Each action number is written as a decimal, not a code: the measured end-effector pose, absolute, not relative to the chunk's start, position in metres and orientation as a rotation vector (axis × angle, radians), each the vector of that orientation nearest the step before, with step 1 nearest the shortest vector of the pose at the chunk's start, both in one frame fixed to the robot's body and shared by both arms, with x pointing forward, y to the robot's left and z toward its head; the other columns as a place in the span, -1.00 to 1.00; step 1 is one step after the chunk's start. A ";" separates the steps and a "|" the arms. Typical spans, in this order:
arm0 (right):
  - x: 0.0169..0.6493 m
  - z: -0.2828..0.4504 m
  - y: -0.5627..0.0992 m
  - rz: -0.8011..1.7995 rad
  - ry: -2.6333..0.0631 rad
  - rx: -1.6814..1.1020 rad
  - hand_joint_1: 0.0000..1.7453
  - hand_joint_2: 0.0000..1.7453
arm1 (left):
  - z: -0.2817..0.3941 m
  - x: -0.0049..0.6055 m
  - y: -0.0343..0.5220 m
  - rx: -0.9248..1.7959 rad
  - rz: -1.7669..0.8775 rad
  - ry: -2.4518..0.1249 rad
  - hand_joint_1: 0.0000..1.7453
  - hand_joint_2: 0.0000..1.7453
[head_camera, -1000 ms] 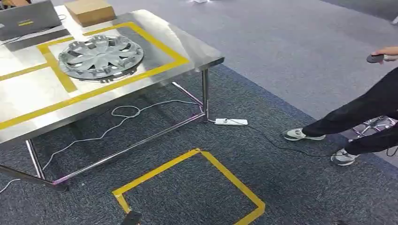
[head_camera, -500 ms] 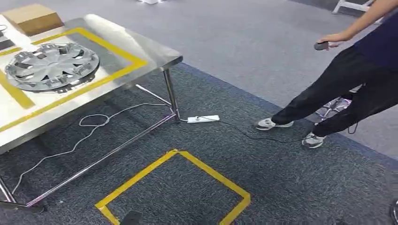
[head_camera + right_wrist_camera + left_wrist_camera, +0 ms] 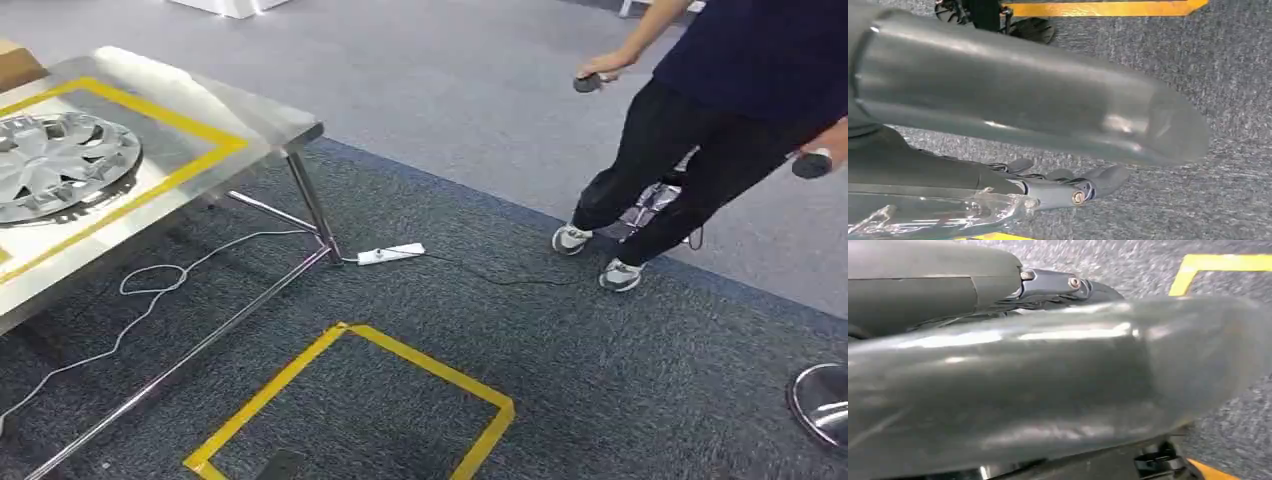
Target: Take the parts from the cabinet and place them on the table.
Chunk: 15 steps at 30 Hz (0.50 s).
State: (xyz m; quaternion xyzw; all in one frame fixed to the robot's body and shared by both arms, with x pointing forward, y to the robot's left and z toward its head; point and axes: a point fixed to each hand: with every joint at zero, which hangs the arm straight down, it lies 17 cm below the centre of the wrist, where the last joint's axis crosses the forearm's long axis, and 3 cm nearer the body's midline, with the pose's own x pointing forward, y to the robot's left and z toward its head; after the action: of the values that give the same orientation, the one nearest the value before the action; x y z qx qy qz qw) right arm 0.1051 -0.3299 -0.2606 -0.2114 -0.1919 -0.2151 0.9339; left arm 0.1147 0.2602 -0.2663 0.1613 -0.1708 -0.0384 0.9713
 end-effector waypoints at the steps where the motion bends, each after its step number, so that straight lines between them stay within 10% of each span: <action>1: 0.105 -0.261 -0.330 -0.437 -0.391 -0.432 -1.00 -1.00 | -0.266 0.114 0.261 0.327 -0.076 -0.344 -1.00 -1.00; 15: 0.114 -0.263 -0.307 -0.325 -0.415 -0.335 -1.00 -1.00 | -0.274 0.091 0.253 0.245 0.037 -0.271 -1.00 -1.00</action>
State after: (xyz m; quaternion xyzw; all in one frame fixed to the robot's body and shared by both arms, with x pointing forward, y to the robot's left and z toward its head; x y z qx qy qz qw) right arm 0.1143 -0.3066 -0.2634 -0.1648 -0.2040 -0.1600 0.9516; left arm 0.0915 0.2535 -0.2736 0.1219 -0.1348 0.0186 0.9832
